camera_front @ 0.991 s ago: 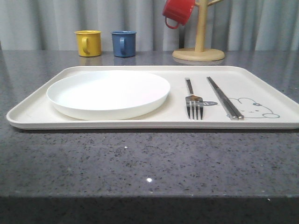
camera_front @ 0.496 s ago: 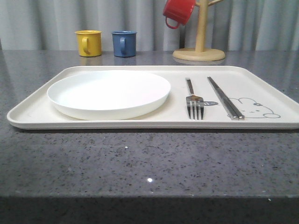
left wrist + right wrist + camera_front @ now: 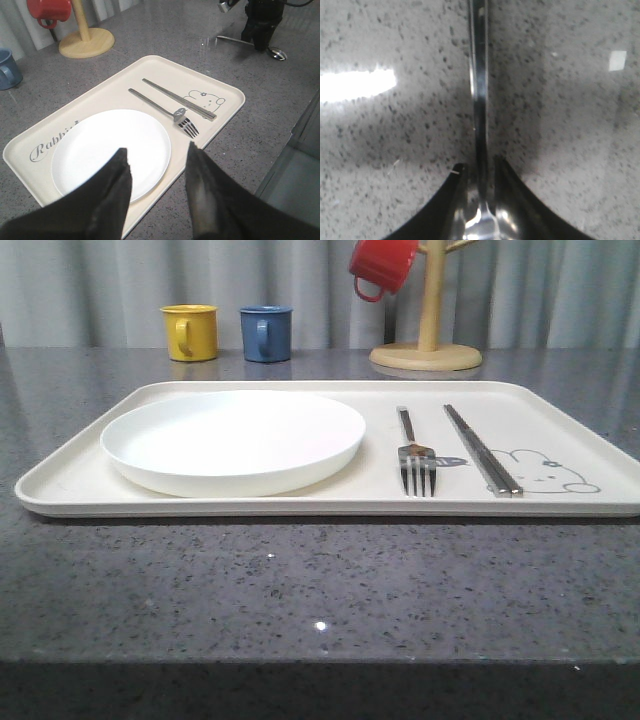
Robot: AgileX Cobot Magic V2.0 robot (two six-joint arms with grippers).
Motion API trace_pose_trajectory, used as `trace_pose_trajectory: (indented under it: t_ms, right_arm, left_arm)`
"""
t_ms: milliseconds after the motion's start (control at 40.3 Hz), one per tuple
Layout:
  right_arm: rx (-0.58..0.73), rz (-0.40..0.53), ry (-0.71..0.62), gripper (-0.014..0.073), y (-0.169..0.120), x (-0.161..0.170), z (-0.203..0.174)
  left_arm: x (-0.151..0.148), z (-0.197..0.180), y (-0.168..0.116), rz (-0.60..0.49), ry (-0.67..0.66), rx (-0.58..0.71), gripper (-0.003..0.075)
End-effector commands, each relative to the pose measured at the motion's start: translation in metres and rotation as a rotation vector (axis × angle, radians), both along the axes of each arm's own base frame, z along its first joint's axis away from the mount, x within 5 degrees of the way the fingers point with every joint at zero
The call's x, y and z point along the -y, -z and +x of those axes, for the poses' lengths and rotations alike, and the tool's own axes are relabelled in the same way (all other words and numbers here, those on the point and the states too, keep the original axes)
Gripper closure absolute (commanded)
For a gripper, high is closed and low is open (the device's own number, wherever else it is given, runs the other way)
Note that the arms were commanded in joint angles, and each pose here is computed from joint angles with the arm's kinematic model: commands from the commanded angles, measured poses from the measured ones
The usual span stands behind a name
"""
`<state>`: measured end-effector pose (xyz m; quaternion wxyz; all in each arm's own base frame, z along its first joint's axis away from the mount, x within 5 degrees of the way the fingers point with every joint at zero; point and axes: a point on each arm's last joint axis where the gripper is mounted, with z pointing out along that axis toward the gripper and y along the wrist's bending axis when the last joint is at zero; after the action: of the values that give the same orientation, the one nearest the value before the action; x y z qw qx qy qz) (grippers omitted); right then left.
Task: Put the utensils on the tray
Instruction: 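Move the right gripper to the silver spoon and grasp its handle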
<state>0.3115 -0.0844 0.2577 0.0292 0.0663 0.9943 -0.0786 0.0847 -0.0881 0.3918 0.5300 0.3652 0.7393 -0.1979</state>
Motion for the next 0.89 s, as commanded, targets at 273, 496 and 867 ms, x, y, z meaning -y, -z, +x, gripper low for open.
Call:
trace_pose_trajectory:
  t_ms: [273,496,867]
  right_arm:
    - [0.074,-0.023,-0.015,0.0552,-0.014,0.003,0.002]
    - [0.077,-0.024,-0.014,0.058,-0.016,0.003,0.003]
    - [0.218,0.133,0.006,0.058,-0.072,-0.021,0.001]
  left_arm:
    - [0.001,0.0,-0.015,-0.088,0.005,0.066,0.046]
    - [0.001,0.0,-0.015,-0.088,0.005,0.066,0.046]
    - [0.001,0.0,-0.015,-0.088,0.005,0.066,0.046]
